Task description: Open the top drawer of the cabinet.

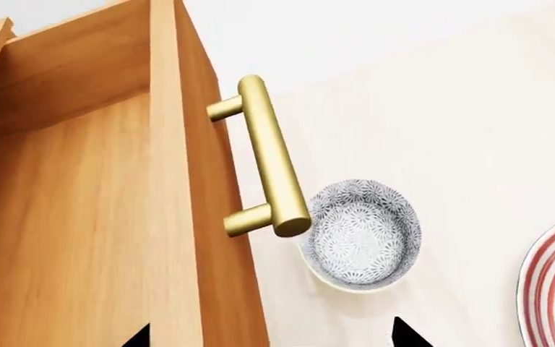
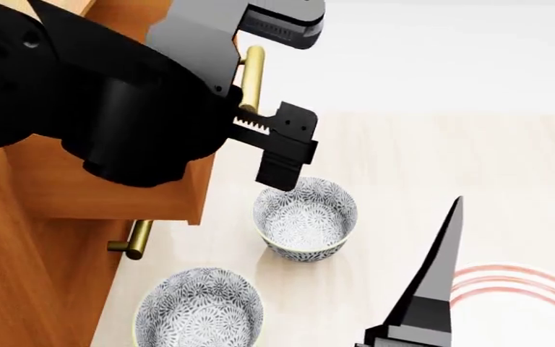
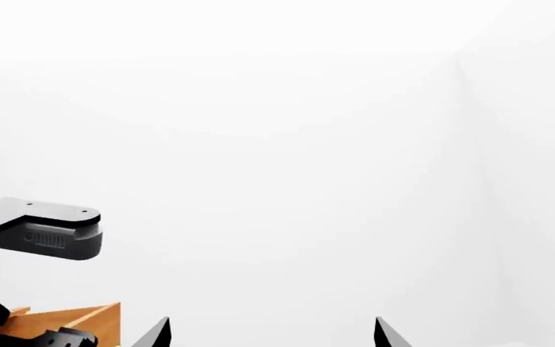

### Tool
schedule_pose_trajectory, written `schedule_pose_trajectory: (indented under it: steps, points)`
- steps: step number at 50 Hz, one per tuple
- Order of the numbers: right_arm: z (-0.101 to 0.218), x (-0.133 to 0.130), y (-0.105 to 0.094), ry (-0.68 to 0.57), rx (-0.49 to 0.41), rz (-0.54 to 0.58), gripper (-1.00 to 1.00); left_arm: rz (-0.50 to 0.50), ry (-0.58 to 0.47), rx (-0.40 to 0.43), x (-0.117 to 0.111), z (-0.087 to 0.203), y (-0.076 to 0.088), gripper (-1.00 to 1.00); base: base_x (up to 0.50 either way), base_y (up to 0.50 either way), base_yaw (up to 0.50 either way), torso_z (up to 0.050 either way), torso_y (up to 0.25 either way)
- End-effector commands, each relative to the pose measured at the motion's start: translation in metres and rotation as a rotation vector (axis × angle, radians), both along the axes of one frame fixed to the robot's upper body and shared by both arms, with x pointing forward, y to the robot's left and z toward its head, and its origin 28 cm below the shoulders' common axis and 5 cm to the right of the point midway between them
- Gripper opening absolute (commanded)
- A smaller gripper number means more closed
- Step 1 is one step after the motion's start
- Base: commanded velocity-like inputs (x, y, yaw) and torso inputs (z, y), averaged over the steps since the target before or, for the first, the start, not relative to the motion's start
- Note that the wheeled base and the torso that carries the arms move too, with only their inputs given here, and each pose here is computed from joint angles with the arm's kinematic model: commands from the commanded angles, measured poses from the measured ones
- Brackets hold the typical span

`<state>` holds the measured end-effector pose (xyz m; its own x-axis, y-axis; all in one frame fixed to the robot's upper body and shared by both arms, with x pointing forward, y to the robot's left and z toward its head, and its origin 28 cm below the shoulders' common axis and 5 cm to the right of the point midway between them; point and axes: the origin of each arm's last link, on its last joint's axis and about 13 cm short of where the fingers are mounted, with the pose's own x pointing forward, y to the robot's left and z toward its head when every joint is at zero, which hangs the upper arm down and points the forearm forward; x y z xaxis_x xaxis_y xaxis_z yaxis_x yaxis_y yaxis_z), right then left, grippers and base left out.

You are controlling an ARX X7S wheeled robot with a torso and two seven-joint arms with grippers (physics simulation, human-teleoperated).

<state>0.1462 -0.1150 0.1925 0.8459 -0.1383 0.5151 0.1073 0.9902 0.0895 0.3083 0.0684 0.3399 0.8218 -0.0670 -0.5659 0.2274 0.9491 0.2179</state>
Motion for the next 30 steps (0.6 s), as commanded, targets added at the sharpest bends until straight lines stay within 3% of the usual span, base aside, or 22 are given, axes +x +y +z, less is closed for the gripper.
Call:
schedule_pose_trajectory:
  steps: [1,30]
  points:
    - [0.003,0.001,-0.001,-0.035,0.007,0.001,1.0,-0.429,0.455,-0.399,-0.051,0.012,-0.039,1.0,0.0,0.0,0.0,0.0,0.0]
    - [0.005,-0.001,-0.004,-0.044,0.023,-0.002,1.0,-0.499,0.462,-0.418,-0.074,0.022,-0.053,1.0,-0.01,0.0,0.0,-0.001,0.0]
